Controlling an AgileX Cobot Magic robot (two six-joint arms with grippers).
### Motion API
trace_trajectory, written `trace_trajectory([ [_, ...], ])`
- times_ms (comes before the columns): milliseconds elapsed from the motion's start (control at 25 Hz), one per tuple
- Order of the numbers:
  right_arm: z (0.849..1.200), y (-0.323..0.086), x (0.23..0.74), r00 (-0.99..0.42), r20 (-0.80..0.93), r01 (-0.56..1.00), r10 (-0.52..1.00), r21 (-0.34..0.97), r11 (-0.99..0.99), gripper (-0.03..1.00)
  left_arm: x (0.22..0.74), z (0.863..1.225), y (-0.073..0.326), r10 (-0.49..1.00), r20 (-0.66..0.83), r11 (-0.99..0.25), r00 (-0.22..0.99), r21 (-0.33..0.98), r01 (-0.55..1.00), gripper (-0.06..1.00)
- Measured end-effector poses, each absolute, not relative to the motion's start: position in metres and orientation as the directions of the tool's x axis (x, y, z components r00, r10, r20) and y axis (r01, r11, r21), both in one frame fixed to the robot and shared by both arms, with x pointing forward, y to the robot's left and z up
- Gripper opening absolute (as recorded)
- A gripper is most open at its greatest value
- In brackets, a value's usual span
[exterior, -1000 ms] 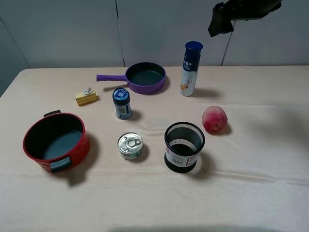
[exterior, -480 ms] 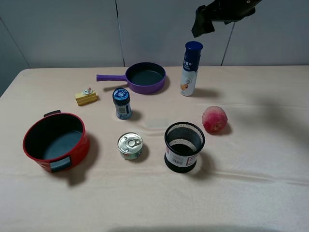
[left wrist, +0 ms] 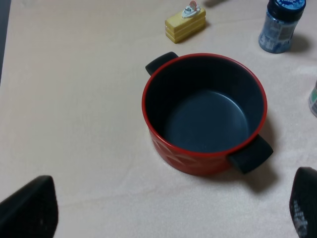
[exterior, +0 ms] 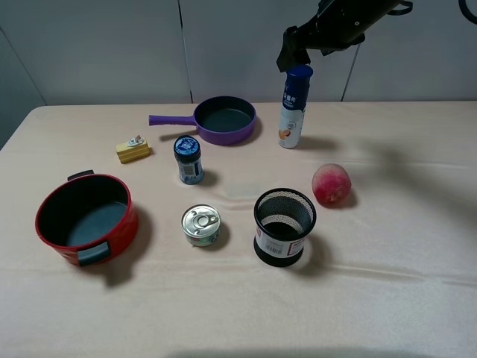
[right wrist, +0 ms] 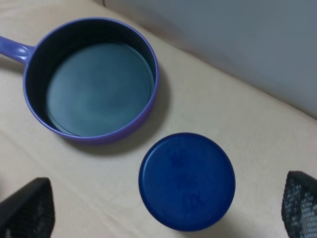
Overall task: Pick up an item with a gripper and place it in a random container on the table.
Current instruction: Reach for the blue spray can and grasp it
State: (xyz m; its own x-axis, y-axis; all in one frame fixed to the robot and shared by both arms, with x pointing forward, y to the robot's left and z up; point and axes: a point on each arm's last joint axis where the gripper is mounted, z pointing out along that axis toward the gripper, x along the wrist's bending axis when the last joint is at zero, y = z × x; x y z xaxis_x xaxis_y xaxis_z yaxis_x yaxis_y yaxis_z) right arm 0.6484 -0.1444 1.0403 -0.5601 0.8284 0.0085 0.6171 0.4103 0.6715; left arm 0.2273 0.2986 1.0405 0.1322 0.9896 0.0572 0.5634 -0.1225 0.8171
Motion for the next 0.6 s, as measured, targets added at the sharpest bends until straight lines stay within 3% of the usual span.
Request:
trace_trajectory([
  [600,1.006,-0.142,0.660,-0.563,0.008,0.645,0.826,0.629,0.434,0.69,0.227,1.040,0.299,0.990,0.057,-0.122,0.132,0.817,0.563,0.94],
])
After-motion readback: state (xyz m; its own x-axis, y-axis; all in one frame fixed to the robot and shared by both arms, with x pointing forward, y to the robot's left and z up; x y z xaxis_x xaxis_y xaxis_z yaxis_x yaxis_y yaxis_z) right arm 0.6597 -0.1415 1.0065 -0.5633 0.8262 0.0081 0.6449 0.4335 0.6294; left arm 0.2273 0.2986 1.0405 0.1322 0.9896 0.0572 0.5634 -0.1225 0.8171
